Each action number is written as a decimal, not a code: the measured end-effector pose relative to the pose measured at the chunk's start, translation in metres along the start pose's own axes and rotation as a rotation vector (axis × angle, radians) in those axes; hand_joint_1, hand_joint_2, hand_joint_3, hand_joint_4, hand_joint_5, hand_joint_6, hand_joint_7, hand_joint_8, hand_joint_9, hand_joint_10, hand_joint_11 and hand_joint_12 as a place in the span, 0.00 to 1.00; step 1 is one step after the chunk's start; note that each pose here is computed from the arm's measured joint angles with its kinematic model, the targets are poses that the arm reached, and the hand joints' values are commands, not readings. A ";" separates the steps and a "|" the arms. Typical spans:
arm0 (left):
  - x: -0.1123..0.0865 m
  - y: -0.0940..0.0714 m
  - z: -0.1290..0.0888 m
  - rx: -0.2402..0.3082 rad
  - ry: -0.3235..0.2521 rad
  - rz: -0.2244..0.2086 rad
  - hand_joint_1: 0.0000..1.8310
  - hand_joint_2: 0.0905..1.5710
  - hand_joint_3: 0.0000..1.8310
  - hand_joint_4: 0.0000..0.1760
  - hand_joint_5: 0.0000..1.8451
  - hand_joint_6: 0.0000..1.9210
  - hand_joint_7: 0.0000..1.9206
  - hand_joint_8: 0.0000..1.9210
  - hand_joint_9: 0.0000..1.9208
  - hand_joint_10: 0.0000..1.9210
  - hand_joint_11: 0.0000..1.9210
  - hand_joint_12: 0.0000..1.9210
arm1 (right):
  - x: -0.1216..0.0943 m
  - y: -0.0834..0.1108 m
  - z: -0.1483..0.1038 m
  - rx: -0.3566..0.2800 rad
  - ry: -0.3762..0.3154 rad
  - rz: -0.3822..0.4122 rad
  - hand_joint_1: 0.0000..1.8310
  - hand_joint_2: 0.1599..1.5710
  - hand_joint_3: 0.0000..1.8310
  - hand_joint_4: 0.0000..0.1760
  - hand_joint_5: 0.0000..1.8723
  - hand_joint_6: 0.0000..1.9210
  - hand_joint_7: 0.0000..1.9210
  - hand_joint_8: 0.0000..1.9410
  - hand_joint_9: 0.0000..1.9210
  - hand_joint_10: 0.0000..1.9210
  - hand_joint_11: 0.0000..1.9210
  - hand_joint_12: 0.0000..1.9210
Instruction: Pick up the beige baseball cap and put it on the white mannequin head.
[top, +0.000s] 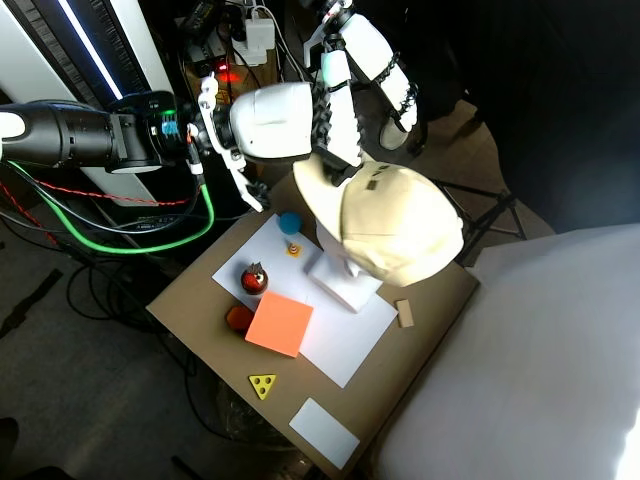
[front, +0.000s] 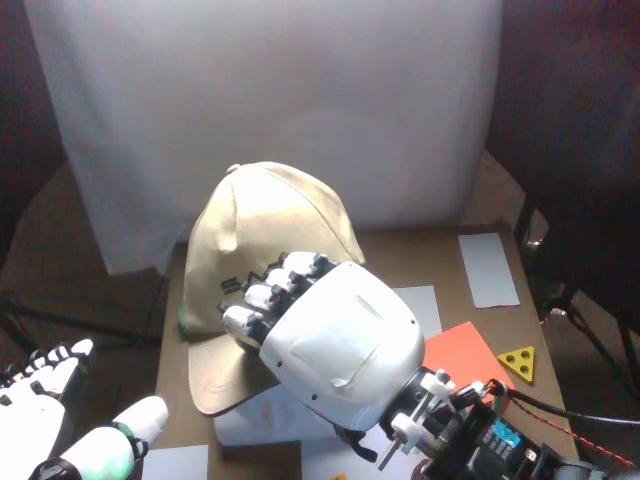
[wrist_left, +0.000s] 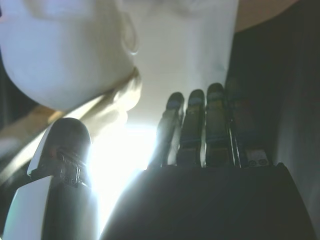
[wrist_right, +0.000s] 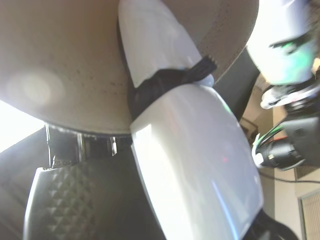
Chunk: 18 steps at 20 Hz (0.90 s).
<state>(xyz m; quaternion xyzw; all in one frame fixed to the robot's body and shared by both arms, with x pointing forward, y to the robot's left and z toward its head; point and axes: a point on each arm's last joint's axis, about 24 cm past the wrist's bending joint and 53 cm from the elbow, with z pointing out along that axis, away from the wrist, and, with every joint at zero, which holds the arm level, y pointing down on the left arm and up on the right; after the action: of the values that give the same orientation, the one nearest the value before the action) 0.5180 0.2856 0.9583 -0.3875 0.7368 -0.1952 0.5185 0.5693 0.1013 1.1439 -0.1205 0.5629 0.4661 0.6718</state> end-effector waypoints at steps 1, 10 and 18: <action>0.000 0.000 0.000 -0.001 -0.001 0.000 0.00 0.73 0.00 0.09 0.01 0.00 0.00 0.00 0.00 0.00 0.00 0.09 | 0.001 0.001 0.000 0.000 0.000 -0.002 0.75 0.69 0.00 0.00 0.46 0.48 0.49 0.54 0.48 0.70 0.44 0.71; -0.001 0.002 0.000 -0.007 -0.004 0.000 0.00 0.73 0.00 0.09 0.01 0.00 0.00 0.00 0.01 0.00 0.00 0.08 | 0.027 0.002 -0.018 0.006 0.052 -0.010 0.75 0.69 0.00 0.00 0.46 0.49 0.49 0.54 0.48 0.71 0.45 0.72; -0.002 0.005 -0.001 -0.016 -0.005 0.001 0.00 0.74 0.00 0.09 0.01 0.00 0.00 0.00 0.01 0.00 0.00 0.06 | 0.035 -0.004 -0.007 0.012 0.087 -0.015 0.75 0.69 0.00 0.00 0.46 0.49 0.49 0.53 0.47 0.71 0.44 0.72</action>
<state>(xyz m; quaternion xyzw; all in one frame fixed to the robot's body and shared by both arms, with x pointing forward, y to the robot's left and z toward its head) 0.5155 0.2902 0.9559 -0.3916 0.7371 -0.1881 0.5176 0.5651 0.1115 1.1095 -0.1406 0.5934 0.4521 0.6510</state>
